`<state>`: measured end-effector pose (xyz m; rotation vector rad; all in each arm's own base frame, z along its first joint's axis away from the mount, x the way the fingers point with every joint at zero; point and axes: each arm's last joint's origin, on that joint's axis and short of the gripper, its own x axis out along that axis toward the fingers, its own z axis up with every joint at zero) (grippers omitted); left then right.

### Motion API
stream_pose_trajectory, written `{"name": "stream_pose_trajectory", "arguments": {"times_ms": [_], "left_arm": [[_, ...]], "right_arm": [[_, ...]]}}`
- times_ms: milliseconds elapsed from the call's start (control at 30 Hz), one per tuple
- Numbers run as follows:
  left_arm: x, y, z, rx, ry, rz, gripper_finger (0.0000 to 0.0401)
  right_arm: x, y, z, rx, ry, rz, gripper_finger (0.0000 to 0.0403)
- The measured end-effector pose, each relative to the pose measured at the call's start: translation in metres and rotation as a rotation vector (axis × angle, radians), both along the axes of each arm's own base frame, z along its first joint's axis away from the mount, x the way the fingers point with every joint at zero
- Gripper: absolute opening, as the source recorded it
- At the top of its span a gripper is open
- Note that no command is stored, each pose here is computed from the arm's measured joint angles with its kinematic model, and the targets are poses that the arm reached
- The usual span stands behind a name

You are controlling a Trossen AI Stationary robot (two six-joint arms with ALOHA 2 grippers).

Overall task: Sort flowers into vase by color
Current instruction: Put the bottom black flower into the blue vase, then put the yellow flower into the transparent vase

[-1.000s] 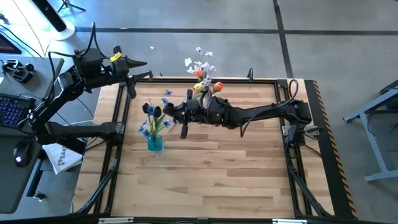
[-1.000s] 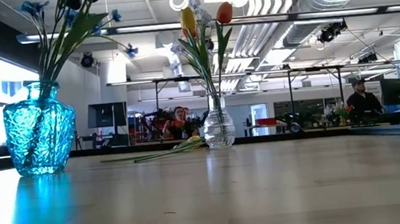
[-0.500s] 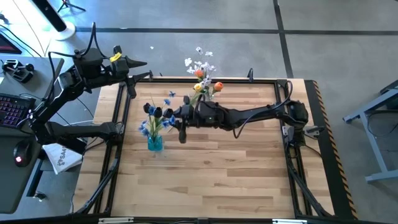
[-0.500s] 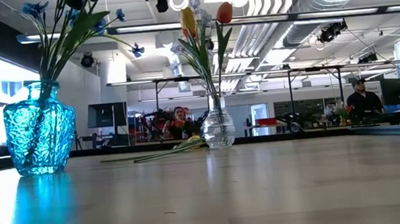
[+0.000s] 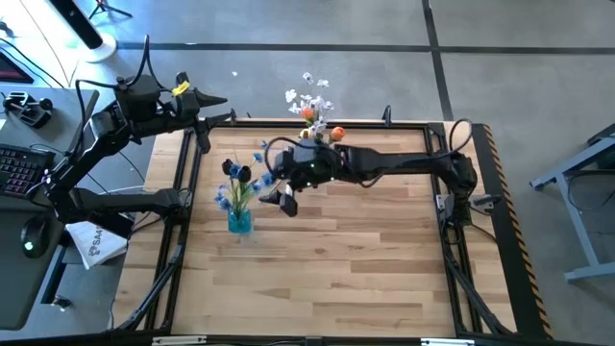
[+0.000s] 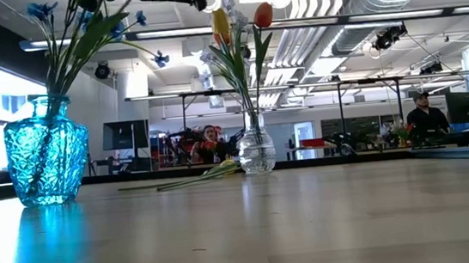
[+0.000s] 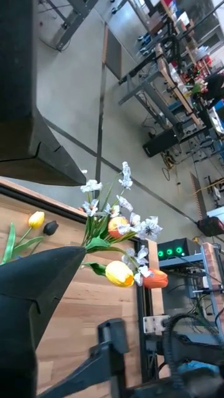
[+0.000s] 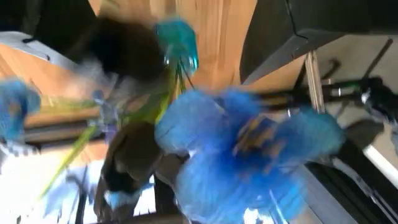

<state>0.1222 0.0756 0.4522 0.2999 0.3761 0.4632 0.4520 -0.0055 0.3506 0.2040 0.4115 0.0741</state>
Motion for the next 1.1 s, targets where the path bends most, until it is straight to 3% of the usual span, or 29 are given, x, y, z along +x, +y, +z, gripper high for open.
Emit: {"name": "stream_pose_trajectory", "arguments": {"times_ms": [400,600,700,867,967,1100], "left_arm": [[0.000,0.000,-0.001,-0.014,-0.001,0.004,0.0158],[0.002,0.001,-0.010,-0.134,0.045,0.033,0.0158],[0.009,0.006,-0.025,-0.253,0.147,0.066,0.0158],[0.036,0.035,-0.064,-0.450,0.421,0.293,0.0158],[0.056,0.059,-0.093,-0.518,0.619,0.319,0.0158],[0.082,0.096,-0.131,-0.574,0.768,0.325,0.0158]], "right_arm": [[-0.025,-0.004,0.056,-0.049,0.120,-0.032,0.0341],[-0.048,-0.007,0.094,-0.128,0.125,-0.111,0.0341],[-0.065,-0.011,0.109,-0.131,0.149,-0.129,0.0341],[-0.113,-0.019,0.122,-0.124,0.200,-0.265,0.0321],[-0.138,-0.021,0.124,-0.124,0.224,-0.358,0.0306],[-0.158,-0.018,0.112,-0.081,0.254,-0.459,0.0290]]}}
